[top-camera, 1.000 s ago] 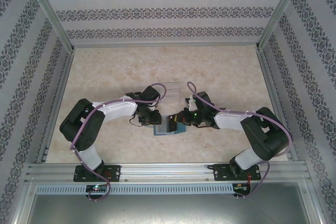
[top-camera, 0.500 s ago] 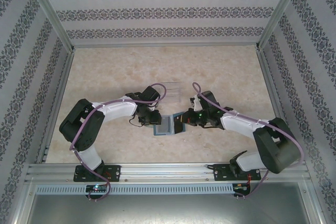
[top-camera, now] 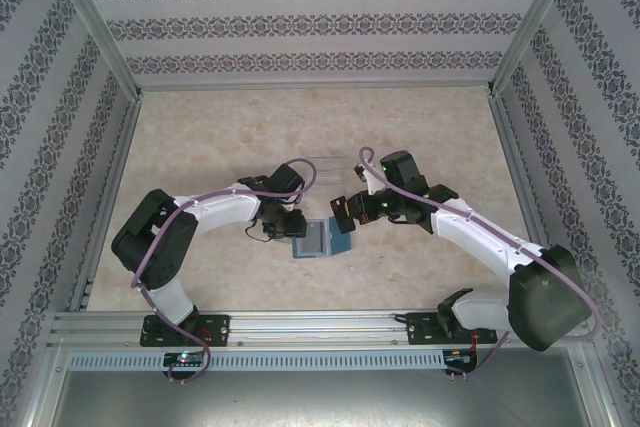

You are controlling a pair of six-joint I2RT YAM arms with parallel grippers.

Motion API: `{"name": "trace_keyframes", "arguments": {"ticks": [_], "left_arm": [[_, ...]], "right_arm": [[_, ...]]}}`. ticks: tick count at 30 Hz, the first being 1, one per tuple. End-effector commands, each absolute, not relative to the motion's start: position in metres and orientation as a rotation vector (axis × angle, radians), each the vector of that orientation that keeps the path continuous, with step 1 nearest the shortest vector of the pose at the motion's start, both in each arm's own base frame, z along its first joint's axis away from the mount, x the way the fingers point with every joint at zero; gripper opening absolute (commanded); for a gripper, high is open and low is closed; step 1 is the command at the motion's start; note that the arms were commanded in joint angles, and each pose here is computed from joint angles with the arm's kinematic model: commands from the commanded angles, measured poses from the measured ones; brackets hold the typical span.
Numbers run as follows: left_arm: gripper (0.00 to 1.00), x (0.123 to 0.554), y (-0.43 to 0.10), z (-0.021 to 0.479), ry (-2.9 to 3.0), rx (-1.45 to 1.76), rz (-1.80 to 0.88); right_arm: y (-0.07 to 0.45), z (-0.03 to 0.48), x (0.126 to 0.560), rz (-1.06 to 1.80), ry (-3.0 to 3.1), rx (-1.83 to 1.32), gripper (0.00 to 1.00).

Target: Take the credit cards out of the card holder

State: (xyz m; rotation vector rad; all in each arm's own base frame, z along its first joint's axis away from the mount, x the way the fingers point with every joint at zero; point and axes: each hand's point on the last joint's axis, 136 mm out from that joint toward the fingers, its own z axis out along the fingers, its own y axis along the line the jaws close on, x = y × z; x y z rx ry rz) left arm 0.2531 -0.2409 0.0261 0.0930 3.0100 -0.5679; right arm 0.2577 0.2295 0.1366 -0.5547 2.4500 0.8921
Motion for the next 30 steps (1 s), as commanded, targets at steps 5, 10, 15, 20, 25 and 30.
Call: {"name": "trace_keyframes", "arguments": {"ticks": [5, 10, 15, 20, 25, 30], "left_arm": [[0.28, 0.257, -0.238, 0.052, 2.945, 0.111, -0.553], [0.29, 0.257, -0.235, 0.060, 2.924, 0.099, -0.545], [0.29, 0.255, -0.227, 0.062, 2.920, 0.074, -0.506], [0.29, 0.248, -0.218, 0.055, 2.936, 0.029, -0.484], [0.29, 0.243, -0.211, 0.052, 2.937, -0.020, -0.478], [0.29, 0.241, -0.202, 0.053, 2.930, -0.052, -0.452]], "right_arm": [[0.220, 0.167, 0.271, 0.632, 2.283, -1.056, 0.00], [0.223, 0.173, 0.285, 0.534, 2.210, -1.263, 0.00], [0.228, 0.175, 0.300, 0.460, 2.149, -1.456, 0.00], [0.235, 0.171, 0.314, 0.421, 2.092, -1.639, 0.00], [0.249, 0.167, 0.325, 0.420, 2.031, -1.801, 0.00], [0.267, 0.162, 0.338, 0.421, 1.977, -1.932, 0.00]]}}
